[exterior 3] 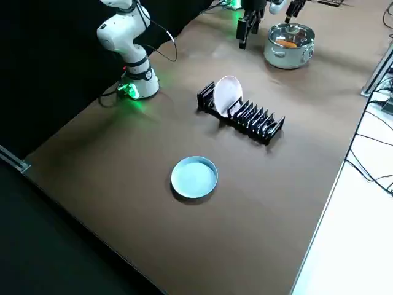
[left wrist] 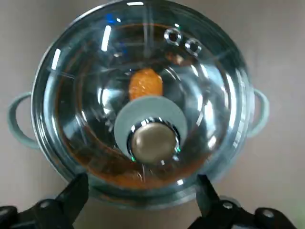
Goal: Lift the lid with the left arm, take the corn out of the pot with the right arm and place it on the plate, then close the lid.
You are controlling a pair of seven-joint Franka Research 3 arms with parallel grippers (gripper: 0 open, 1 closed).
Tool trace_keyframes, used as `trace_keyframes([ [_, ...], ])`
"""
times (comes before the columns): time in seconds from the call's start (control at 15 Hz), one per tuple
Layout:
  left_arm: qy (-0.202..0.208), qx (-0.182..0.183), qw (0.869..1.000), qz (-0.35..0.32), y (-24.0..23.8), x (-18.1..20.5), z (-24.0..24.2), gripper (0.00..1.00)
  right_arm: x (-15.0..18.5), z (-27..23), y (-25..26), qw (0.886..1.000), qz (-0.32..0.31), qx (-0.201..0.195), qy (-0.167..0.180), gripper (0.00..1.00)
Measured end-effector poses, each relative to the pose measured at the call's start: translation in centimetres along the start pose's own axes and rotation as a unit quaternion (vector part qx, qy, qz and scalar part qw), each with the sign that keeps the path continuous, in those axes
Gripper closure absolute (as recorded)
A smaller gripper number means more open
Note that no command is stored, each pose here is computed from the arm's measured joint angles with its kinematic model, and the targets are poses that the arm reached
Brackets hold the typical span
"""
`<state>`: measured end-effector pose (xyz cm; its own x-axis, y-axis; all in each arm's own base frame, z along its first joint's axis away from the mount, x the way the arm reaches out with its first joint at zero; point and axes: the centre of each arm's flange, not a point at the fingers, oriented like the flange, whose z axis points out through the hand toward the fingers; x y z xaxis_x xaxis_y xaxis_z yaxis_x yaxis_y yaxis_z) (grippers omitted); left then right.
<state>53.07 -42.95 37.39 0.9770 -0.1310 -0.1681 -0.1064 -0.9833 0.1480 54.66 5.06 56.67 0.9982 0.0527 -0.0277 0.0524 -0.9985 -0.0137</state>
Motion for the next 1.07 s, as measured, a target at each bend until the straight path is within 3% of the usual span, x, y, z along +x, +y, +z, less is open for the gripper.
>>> trace_keyframes([
  [0.07,0.021,0.032,0.999,-0.007,0.7,0.2,1.7,0.0,0.3,0.6,0.0,1.0,0.0,0.0,-0.006,0.0],
  [0.2,0.031,0.043,0.999,-0.011,1.0,0.3,2.6,0.0,0.5,1.1,0.0,1.0,0.0,0.001,-0.01,0.0],
  [0.33,0.035,0.043,0.998,-0.011,1.1,0.5,2.8,0.01,0.8,1.3,-0.1,1.0,0.0,0.006,-0.007,0.0],
  [0.6,0.044,0.046,0.998,-0.009,0.9,1.1,3.6,0.15,1.3,2.0,-0.6,1.0,0.0,0.022,-0.005,0.0],
  [0.93,0.057,0.044,0.997,-0.003,1.2,1.3,3.8,0.18,1.9,3.5,-1.9,0.999,-0.008,0.029,-0.017,0.0],
  [1.07,0.061,0.043,0.997,-0.004,1.4,1.3,3.4,0.33,1.9,3.5,-2.1,0.999,-0.009,0.034,-0.017,0.0],
])
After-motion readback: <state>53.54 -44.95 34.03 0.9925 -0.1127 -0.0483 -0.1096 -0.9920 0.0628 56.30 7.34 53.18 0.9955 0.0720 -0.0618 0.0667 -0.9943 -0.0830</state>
